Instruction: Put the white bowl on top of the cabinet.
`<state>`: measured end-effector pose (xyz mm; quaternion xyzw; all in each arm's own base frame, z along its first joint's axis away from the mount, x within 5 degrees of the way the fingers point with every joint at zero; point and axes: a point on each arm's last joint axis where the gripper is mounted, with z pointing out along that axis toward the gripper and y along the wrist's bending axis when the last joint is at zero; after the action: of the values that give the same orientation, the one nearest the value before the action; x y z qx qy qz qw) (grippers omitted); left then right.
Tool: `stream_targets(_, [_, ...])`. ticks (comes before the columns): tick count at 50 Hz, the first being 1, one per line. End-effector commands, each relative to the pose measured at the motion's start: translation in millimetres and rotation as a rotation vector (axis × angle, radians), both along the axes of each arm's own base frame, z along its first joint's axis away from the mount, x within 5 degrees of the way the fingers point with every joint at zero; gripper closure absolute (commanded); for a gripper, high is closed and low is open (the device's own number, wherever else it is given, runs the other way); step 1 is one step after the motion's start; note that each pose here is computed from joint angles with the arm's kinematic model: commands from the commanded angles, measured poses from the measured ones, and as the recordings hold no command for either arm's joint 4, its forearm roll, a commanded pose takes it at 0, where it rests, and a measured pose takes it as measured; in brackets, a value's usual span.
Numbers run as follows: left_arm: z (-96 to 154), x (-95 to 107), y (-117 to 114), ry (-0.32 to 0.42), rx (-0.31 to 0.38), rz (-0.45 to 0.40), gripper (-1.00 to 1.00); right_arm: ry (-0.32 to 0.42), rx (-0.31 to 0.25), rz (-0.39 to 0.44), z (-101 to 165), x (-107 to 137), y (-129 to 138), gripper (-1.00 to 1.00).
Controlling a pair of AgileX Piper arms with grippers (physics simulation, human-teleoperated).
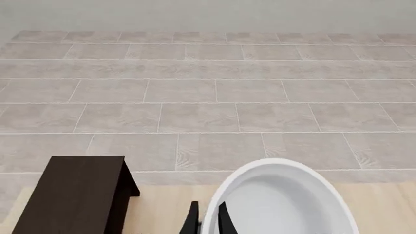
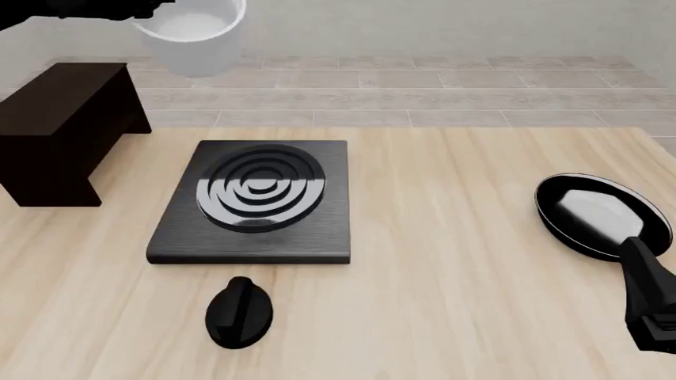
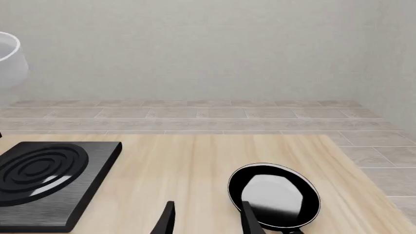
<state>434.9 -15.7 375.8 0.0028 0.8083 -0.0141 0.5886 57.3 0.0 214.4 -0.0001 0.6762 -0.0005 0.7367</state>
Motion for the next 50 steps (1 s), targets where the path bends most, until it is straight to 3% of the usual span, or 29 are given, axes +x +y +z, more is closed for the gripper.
stream_targets(1, [5, 1, 20, -0.022, -0.034, 0.047, 1.0, 0.0, 0.0, 0.0, 0, 0, 0, -1.0])
stream_targets(34, [11, 6, 71, -0.023, -0.027, 0.16, 1.0, 0.0, 0.0, 0.0, 0, 0, 0, -1.0])
stream_targets(50, [-4, 12, 98, -0.001, -0.017, 0.214, 1.0, 0.0, 0.0, 0.0, 0, 0, 0, -1.0])
